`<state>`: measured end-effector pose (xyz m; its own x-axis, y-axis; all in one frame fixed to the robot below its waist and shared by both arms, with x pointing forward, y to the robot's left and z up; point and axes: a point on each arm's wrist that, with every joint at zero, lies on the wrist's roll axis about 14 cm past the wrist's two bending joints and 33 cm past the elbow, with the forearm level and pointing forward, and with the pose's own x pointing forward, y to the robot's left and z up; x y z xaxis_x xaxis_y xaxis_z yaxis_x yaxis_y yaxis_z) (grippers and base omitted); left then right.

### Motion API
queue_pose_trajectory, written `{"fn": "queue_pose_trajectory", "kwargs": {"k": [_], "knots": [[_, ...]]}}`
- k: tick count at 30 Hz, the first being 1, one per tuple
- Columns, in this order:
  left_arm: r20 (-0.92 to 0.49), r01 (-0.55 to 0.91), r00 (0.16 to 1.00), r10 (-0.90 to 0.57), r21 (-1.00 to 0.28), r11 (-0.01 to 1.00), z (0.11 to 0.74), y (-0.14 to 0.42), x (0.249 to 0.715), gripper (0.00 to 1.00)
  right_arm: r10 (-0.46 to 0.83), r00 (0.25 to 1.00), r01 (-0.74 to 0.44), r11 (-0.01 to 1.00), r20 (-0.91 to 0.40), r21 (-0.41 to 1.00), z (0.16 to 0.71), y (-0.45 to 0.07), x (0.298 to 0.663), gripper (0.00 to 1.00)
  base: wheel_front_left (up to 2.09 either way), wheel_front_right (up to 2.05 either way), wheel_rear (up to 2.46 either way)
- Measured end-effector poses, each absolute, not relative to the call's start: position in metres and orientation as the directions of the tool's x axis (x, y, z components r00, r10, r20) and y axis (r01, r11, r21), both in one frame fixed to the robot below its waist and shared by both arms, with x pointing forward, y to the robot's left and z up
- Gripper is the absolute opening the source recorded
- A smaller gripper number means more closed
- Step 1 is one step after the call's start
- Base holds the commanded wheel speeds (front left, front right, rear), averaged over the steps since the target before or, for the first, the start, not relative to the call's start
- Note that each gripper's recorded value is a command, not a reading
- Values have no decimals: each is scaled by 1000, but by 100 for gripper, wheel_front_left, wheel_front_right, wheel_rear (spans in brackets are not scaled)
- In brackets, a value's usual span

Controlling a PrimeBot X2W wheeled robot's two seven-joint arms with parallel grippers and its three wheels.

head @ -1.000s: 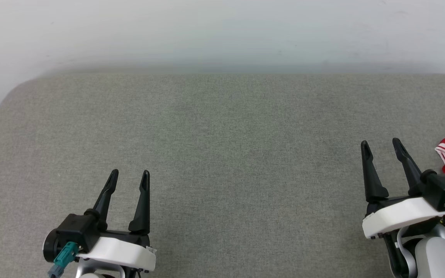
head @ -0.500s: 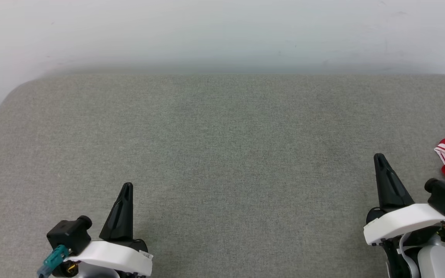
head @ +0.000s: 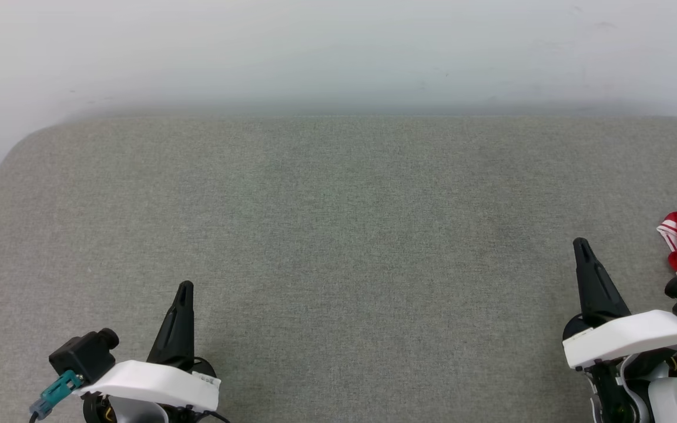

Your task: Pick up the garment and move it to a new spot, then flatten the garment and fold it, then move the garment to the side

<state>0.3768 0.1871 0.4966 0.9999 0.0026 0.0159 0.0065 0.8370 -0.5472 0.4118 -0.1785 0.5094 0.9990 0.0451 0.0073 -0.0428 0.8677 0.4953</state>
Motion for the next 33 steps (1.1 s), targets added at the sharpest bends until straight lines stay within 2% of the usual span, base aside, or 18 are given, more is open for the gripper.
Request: {"fn": "queue_pose_trajectory", "kwargs": {"k": [12,33], "knots": [[-16,-26,1000,21,-699,715,493,192,379,0,27,1000,-11,746,-13,665,505,-184,408,0,0,0,0],[-47,-54,999,27,-851,523,490,197,380,0,16,999,17,549,-30,836,502,-189,403,0,0,0,0]]}}
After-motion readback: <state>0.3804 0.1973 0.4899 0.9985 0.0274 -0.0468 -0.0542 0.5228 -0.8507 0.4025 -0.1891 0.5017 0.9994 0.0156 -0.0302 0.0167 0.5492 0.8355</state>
